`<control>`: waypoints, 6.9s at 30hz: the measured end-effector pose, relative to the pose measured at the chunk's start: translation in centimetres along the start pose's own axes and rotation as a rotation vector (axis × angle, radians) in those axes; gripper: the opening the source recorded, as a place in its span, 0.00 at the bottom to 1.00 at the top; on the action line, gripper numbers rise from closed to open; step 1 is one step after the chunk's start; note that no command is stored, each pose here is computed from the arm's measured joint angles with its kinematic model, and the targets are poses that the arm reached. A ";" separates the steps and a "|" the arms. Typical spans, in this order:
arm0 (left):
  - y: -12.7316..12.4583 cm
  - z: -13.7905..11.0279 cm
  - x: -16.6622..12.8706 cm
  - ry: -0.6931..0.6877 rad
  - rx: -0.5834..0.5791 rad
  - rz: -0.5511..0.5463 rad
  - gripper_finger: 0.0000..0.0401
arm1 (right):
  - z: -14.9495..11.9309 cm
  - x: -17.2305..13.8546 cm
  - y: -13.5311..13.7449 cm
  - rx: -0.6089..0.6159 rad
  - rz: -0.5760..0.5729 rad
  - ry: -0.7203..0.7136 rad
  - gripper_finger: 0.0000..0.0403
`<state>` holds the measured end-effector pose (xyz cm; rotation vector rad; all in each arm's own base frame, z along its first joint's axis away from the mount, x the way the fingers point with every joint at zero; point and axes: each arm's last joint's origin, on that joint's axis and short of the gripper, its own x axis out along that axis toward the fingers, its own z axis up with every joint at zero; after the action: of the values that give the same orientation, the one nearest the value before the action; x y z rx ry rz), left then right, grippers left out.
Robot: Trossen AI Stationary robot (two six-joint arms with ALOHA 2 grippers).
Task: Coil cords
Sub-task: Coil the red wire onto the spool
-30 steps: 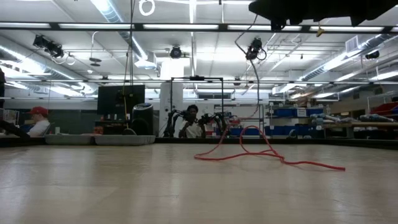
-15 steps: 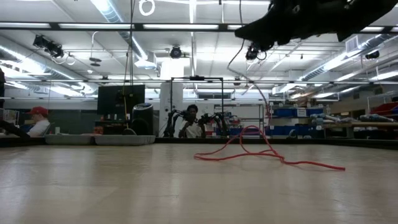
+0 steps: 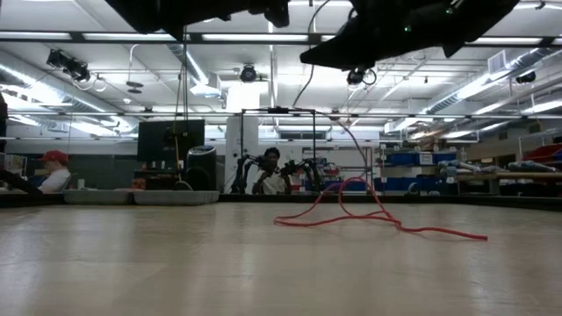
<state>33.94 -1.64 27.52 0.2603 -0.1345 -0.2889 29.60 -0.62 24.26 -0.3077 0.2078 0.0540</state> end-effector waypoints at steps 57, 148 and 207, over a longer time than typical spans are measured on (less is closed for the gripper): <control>0.6 -1.6 0.5 -0.073 -0.205 -0.210 0.00 | -1.7 -4.7 4.1 0.192 0.129 0.557 0.19; 0.3 -3.5 1.3 0.323 -0.217 0.333 0.31 | 3.2 -5.7 -0.7 0.113 -0.084 0.062 0.00; 0.1 -3.2 5.9 -0.037 -0.435 0.381 0.35 | 8.4 -9.5 -1.4 -0.146 -0.470 -0.282 0.00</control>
<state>40.08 -2.55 25.01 -0.2037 -0.1516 0.0600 22.10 0.43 34.49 -0.4829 -0.1520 -0.3525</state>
